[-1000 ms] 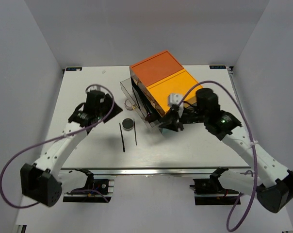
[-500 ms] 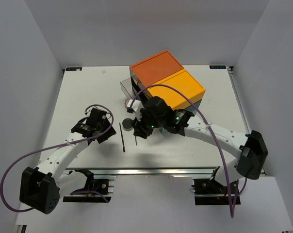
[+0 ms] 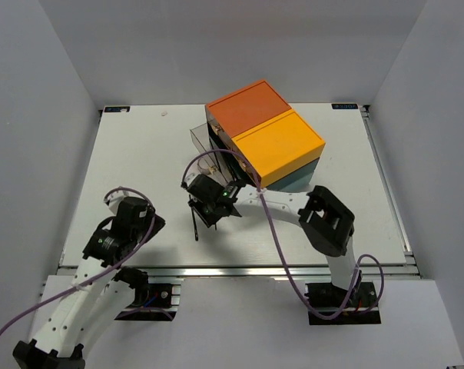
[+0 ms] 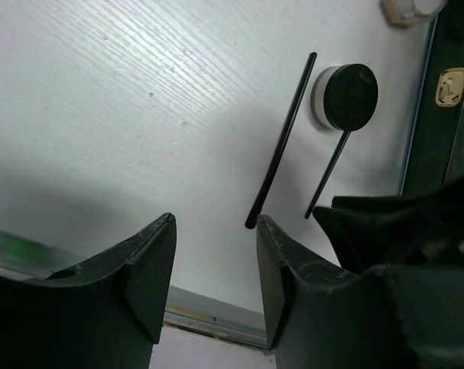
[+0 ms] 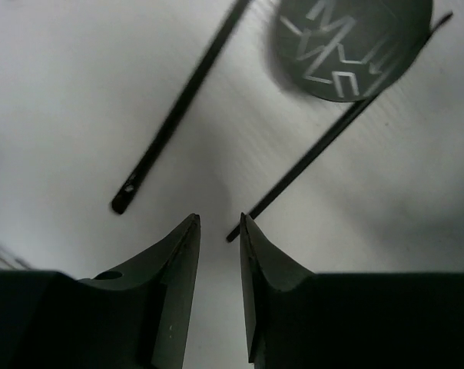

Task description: Organize the makeup

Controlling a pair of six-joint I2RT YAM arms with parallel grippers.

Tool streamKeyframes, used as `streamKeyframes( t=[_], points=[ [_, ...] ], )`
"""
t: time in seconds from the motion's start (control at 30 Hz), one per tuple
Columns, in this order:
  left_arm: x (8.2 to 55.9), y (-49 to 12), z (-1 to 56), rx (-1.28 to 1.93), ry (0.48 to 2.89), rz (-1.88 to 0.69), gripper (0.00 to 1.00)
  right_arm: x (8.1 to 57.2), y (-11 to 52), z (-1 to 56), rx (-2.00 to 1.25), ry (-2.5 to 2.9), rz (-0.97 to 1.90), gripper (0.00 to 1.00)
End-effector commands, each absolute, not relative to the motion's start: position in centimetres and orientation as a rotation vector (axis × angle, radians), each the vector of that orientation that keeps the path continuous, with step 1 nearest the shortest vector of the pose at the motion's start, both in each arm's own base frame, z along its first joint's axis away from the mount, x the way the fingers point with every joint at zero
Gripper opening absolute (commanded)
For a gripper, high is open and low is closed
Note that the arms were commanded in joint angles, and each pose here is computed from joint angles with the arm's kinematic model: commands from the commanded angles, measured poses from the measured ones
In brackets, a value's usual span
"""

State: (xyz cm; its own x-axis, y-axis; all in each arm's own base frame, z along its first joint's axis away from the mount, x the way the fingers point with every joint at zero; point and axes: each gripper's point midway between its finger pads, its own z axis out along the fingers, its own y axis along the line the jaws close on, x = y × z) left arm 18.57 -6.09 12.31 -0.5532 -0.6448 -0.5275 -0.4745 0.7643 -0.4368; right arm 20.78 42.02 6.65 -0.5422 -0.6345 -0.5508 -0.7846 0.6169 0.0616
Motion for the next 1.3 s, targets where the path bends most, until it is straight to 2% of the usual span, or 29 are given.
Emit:
streamKeyframes(
  t=[0.0, 0.43, 0.8, 1.27],
  points=[
    [17.5, -5.2, 12.0, -0.895, 2.263, -0.273, 0.56, 23.5, 41.6, 7.0, -0.891, 2.431, 0.341, 0.33],
    [18.7, -5.9, 12.9, -0.858, 2.265, -0.292, 0.56, 27.5, 41.5, 5.1, -0.719, 2.453, 0.22, 0.31],
    [19.2, -6.0, 13.2, -0.851, 2.263, -0.288, 0.56, 28.7, 40.2, 4.3, -0.627, 2.5, 0.178, 0.3],
    [19.2, -5.8, 13.5, -0.851, 2.252, -0.28, 0.56, 26.6, 39.9, 1.4, -0.669, 2.613, 0.223, 0.31]
  ],
)
